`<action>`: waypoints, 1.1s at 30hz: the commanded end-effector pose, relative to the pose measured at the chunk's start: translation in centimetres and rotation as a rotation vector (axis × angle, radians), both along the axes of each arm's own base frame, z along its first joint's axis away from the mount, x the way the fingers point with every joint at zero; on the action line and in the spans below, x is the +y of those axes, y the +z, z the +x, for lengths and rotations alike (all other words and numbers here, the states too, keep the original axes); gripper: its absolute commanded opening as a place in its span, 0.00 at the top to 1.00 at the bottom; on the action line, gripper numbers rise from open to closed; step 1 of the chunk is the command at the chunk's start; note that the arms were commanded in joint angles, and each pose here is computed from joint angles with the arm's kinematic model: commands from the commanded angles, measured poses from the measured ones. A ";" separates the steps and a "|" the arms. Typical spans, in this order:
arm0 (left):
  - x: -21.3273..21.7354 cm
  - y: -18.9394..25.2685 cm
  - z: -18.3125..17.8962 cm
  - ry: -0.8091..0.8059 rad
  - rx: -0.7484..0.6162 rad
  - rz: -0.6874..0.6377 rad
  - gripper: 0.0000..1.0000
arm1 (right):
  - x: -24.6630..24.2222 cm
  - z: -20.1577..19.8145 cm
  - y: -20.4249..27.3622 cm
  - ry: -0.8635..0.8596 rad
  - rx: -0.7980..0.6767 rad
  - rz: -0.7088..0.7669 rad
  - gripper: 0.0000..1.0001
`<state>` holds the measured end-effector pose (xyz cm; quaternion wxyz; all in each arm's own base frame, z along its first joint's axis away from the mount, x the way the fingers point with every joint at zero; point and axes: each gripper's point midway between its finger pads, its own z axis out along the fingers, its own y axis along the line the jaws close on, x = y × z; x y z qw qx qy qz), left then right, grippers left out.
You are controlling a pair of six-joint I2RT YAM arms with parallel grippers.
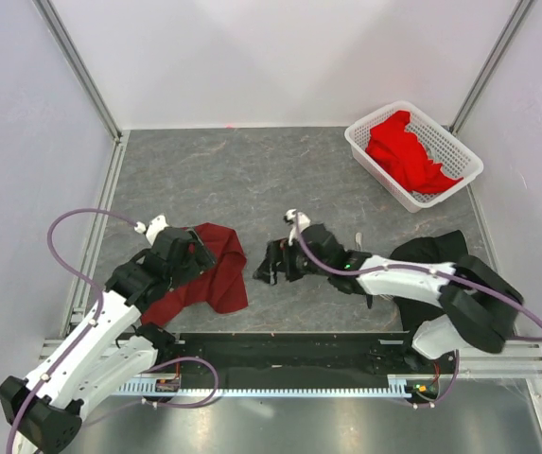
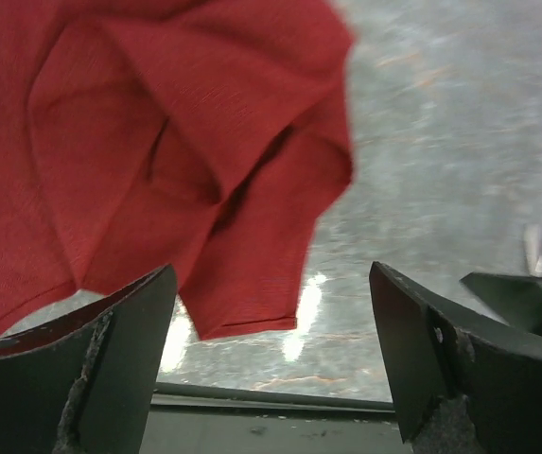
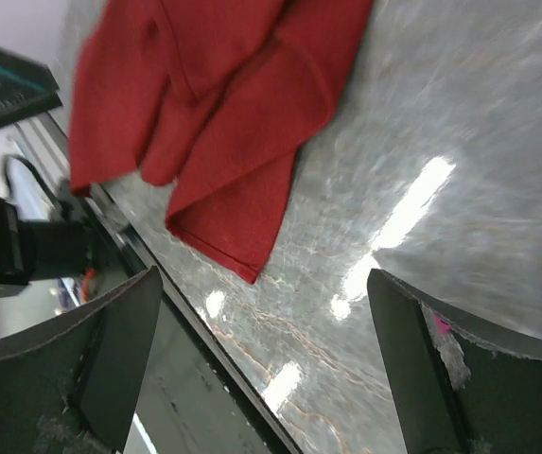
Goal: Fold the napkin into a case and place the utensils inside
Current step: Pick up the crumpled napkin from the corner of the board.
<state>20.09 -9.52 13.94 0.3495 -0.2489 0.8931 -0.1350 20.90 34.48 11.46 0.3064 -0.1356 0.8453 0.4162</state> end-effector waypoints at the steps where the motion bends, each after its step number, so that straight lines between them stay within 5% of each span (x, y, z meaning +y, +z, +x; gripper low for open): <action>1: 0.3 -1.7 0.7 0.102 0.007 -0.032 0.12 | 3.9 0.0 -2.0 0.002 0.010 -0.003 0.03; 8: 0.3 -3.9 2.7 0.161 0.027 -0.004 0.15 | 7.0 0.8 -4.3 0.036 0.036 0.011 0.12; 16: 1.1 -7.6 4.5 0.248 0.122 -0.004 0.22 | 8.2 2.1 -6.5 0.000 0.050 0.011 0.33; 24: 0.8 -8.5 6.0 0.248 0.088 -0.020 0.30 | 8.8 3.2 -8.6 -0.081 0.097 0.031 0.41; 33: 1.6 -7.6 7.0 0.241 0.024 -0.027 0.69 | 8.7 5.3 -9.7 -0.134 0.081 0.003 0.52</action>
